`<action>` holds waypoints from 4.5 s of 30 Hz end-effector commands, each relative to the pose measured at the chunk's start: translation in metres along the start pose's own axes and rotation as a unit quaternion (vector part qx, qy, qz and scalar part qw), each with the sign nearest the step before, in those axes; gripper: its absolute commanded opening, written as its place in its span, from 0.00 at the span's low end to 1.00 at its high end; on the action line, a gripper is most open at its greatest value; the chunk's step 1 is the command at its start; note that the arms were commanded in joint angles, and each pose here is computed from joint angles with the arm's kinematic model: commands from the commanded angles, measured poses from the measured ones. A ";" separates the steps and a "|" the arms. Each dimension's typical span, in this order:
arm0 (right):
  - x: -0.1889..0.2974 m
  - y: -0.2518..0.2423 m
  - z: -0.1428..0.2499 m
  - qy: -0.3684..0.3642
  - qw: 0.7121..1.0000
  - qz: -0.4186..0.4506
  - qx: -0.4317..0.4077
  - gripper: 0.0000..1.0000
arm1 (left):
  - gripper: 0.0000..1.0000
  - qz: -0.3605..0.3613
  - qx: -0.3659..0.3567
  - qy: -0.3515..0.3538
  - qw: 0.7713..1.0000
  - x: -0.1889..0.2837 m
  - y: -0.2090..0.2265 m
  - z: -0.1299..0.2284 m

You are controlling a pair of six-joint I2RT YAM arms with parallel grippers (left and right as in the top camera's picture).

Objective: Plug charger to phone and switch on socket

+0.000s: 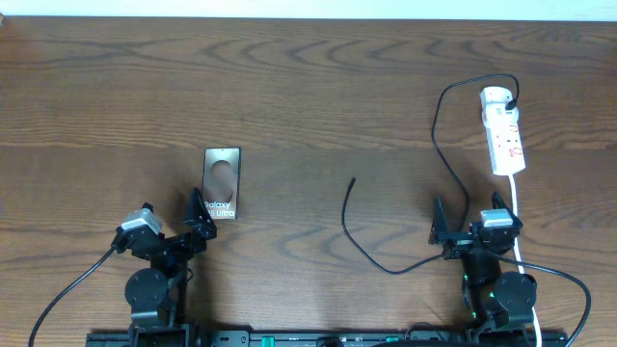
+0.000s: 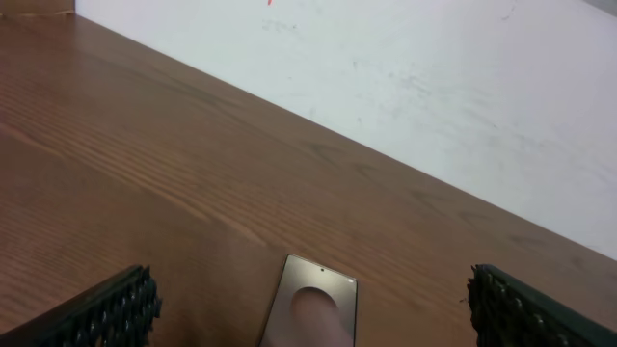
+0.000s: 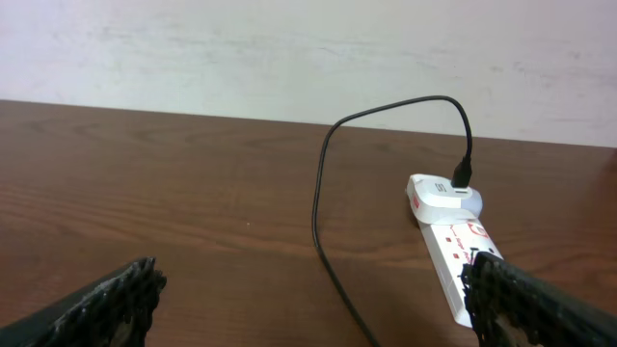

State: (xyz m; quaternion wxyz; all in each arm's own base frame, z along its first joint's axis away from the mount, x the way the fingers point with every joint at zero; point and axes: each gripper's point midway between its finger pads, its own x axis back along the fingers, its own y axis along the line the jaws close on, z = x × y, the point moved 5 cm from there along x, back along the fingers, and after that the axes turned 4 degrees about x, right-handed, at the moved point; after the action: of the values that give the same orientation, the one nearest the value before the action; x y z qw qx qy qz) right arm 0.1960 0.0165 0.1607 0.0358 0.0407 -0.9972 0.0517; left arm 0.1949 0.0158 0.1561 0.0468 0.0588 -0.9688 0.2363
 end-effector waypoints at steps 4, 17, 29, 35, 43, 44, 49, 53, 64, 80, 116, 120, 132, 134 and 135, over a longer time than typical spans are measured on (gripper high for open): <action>0.000 0.000 0.000 0.000 1.000 0.001 -0.007 0.99 | 0.97 -0.020 0.000 0.023 1.000 -0.001 0.009 0.013; 0.000 0.000 0.000 0.000 1.000 0.001 -0.007 0.99 | 0.97 -0.020 0.000 0.023 1.000 -0.001 0.009 0.013; 0.000 0.000 0.000 0.000 1.000 0.001 -0.007 0.99 | 0.97 -0.020 0.000 0.023 1.000 -0.001 0.009 0.013; 0.000 0.000 0.000 0.000 1.000 0.001 -0.007 0.99 | 0.97 -0.020 0.000 0.023 1.000 -0.001 0.009 0.013; 0.000 0.000 0.000 0.000 1.000 0.001 -0.007 0.99 | 0.97 -0.020 0.000 0.023 1.000 -0.001 0.009 0.013; 0.000 0.000 0.000 0.000 1.000 0.001 -0.007 0.99 | 0.97 -0.020 0.000 0.023 1.000 -0.001 0.009 0.013; 0.000 0.000 0.000 0.000 1.000 0.001 -0.007 0.99 | 0.97 -0.020 0.000 0.023 1.000 -0.001 0.009 0.013; 0.000 0.000 0.000 0.000 1.000 0.001 -0.007 0.99 | 0.97 -0.020 0.000 0.023 1.000 -0.001 0.009 0.013; 0.000 0.000 0.000 0.000 1.000 0.001 -0.007 0.99 | 0.97 -0.020 0.000 0.023 1.000 -0.001 0.009 0.013; 0.000 0.000 0.000 0.000 1.000 0.001 -0.007 0.99 | 0.96 -0.015 0.000 0.014 1.000 0.000 0.005 0.005; 0.000 0.000 0.000 0.000 1.000 0.001 -0.007 0.99 | 0.89 -0.055 -0.107 0.157 0.980 -0.068 -0.054 -0.099; 0.000 0.000 0.000 0.000 1.000 0.001 -0.007 0.99 | 0.89 -0.060 -0.136 0.195 0.970 -0.088 -0.065 -0.117; 0.000 0.000 0.000 0.000 1.000 0.001 -0.007 0.99 | 0.90 -0.065 -0.176 0.332 0.924 -0.124 -0.086 -0.143; 0.000 0.000 0.000 0.000 1.000 0.001 -0.007 0.99 | 0.90 -0.065 -0.170 0.360 0.915 -0.124 -0.085 -0.137; 0.000 0.000 0.000 0.000 1.000 0.001 -0.007 0.99 | 0.90 -0.062 -0.167 0.371 0.911 -0.123 -0.085 -0.133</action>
State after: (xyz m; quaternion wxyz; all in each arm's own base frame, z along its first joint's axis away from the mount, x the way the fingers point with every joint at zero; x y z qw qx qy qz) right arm 0.1960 0.0165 0.1607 0.0358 0.0407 -0.9972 0.0517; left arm 0.3335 0.0176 0.2965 0.4141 0.0415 -0.9061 0.0756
